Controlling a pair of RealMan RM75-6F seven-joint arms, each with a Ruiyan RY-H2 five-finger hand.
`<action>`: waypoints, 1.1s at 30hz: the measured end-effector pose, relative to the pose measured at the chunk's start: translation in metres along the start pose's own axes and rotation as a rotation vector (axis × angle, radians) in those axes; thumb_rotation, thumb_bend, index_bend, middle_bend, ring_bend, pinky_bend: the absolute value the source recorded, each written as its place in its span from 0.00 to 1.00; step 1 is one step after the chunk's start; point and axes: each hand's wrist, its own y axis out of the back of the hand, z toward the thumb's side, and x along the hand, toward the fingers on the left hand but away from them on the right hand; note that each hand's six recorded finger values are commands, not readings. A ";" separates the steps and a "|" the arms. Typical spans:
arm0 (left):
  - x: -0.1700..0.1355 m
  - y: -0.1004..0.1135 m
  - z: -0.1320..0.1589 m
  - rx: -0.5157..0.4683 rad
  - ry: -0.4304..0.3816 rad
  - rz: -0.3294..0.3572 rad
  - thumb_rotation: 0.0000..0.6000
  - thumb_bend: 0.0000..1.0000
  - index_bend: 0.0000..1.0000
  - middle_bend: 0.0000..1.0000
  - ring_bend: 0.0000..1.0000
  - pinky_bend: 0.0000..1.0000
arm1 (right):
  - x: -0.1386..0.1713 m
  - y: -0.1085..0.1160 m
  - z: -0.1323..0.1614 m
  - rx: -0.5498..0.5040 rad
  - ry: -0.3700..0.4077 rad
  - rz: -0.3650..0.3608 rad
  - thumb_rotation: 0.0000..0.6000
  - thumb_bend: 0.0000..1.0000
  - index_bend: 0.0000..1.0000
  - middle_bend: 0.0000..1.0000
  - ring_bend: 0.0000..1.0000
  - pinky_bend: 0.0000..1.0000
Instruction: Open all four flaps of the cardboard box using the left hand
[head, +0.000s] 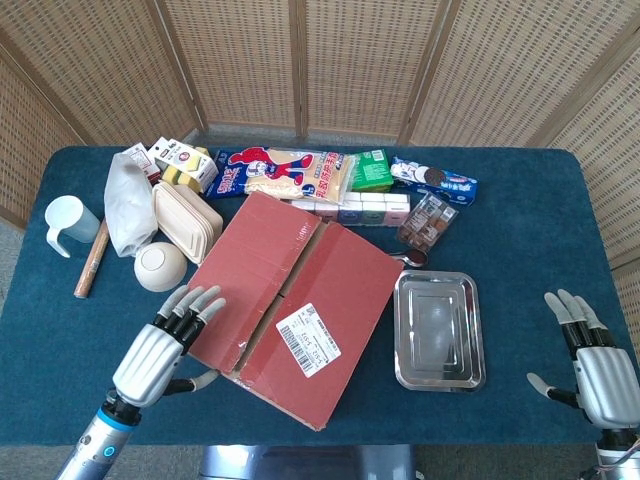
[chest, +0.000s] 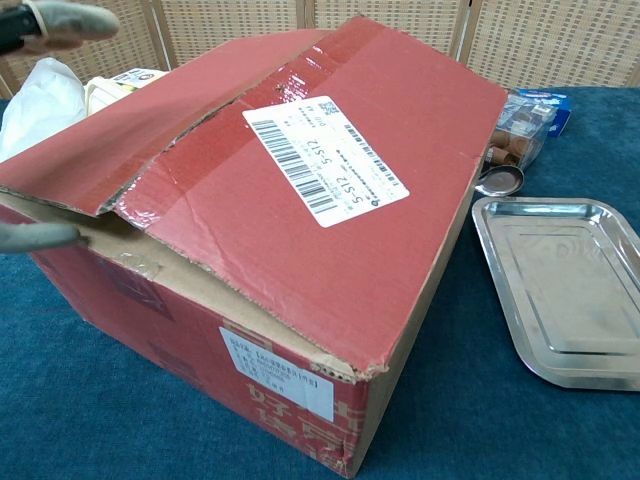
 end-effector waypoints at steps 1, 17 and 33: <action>0.001 0.000 0.000 0.001 0.000 0.002 1.00 0.12 0.00 0.00 0.00 0.00 | 0.000 0.000 0.000 0.000 0.001 0.000 1.00 0.00 0.00 0.00 0.00 0.21; 0.010 0.001 0.006 0.017 -0.003 0.024 1.00 0.12 0.00 0.00 0.00 0.00 | 0.001 0.001 0.000 -0.003 0.001 -0.001 1.00 0.00 0.00 0.00 0.00 0.21; 0.008 0.026 0.000 0.015 0.012 0.106 1.00 0.12 0.00 0.00 0.00 0.00 | 0.002 0.000 0.001 -0.001 0.007 0.002 1.00 0.00 0.00 0.00 0.00 0.21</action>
